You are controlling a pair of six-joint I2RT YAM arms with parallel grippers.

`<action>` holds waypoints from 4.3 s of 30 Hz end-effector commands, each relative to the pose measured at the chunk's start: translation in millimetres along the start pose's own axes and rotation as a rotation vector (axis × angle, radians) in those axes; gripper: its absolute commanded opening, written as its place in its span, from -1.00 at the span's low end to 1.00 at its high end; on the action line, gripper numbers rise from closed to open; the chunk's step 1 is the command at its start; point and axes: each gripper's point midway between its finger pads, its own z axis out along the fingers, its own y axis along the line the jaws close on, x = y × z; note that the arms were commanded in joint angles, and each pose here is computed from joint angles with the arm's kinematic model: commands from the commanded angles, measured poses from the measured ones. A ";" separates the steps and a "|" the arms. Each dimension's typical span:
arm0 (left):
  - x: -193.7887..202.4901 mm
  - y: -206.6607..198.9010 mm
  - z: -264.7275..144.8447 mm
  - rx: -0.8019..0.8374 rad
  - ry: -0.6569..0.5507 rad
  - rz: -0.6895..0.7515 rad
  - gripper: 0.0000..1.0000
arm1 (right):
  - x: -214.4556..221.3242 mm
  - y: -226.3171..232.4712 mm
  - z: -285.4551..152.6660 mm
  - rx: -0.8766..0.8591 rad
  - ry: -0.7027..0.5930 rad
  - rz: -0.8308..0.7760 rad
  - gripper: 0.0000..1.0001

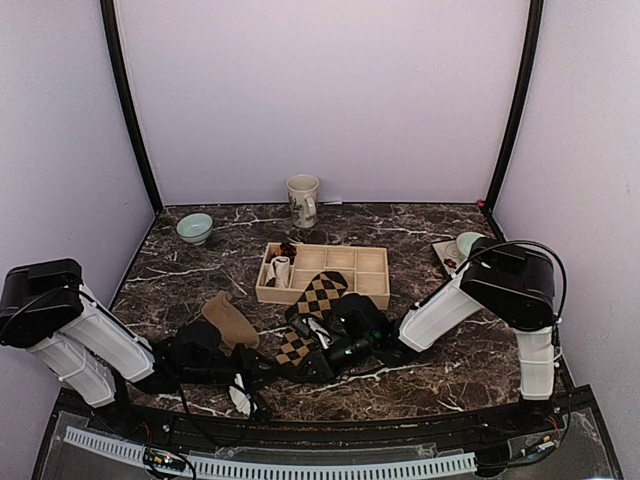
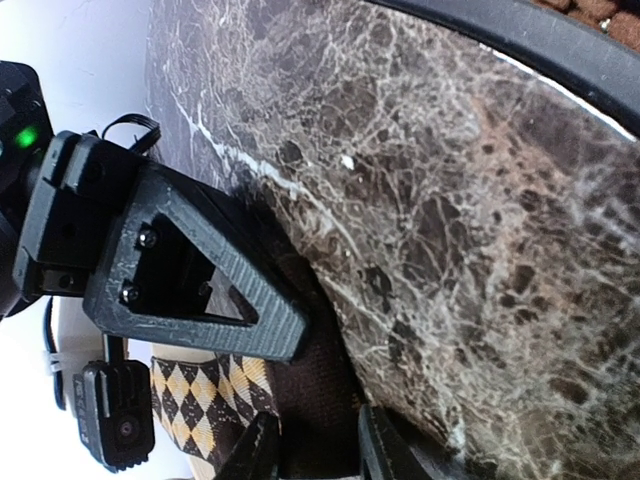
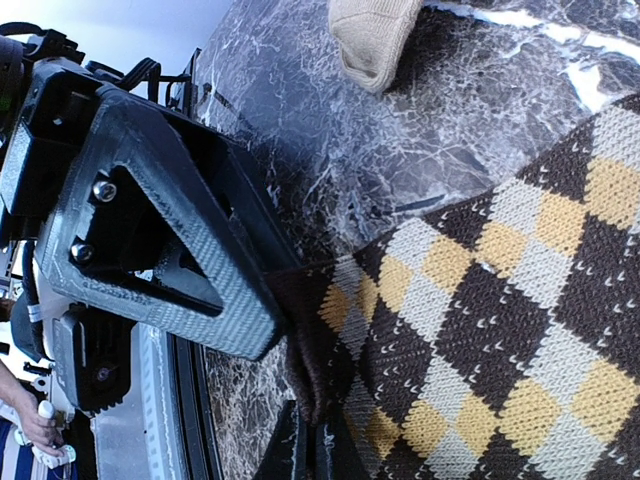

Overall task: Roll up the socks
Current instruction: Roll the sock at the center of the board.

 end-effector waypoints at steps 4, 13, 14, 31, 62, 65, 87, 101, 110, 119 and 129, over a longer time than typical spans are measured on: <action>8.5 -13.3 8.2 0.099 0.046 -0.005 -0.40 | 65.5 -54.2 2.2 0.137 0.158 0.164 -1.00; 12.0 -13.8 14.5 0.132 0.061 -0.015 -0.76 | 63.5 -53.1 1.8 0.131 0.148 0.152 -1.00; 12.3 -14.2 14.7 0.137 0.062 -0.018 -0.81 | 63.9 -53.0 1.8 0.131 0.148 0.152 -1.00; 15.2 -13.6 12.7 0.325 0.127 -0.304 -1.00 | 1.5 -30.7 -57.4 0.196 -0.143 -0.024 -0.20; 2.9 -20.1 3.7 0.448 0.123 -0.500 -1.00 | -3.9 10.4 -111.6 0.685 -0.397 -0.818 -0.49; 3.5 -19.1 3.6 0.434 0.122 -0.487 -1.00 | -27.0 6.4 -112.4 0.598 -0.448 -0.672 -0.58; -5.5 -17.3 -4.0 0.473 0.107 -0.475 -1.00 | -54.3 -55.6 -23.7 0.353 -0.172 -0.359 -1.00; -13.7 -34.2 -9.3 0.518 0.107 -0.453 -1.00 | -78.0 -27.6 -64.2 0.340 -0.340 -0.359 -0.65; -8.7 -40.6 -8.7 0.483 0.110 -0.385 -1.00 | -43.5 22.0 -61.1 0.204 -0.287 -0.380 -0.37; -9.1 -37.6 -6.0 0.470 0.100 -0.364 -1.00 | -30.8 9.1 -21.8 0.283 -0.171 -0.423 -0.46; -7.3 -36.3 -5.9 0.458 0.108 -0.359 -1.00 | -9.6 -13.6 -17.3 0.445 -0.107 -0.456 -0.54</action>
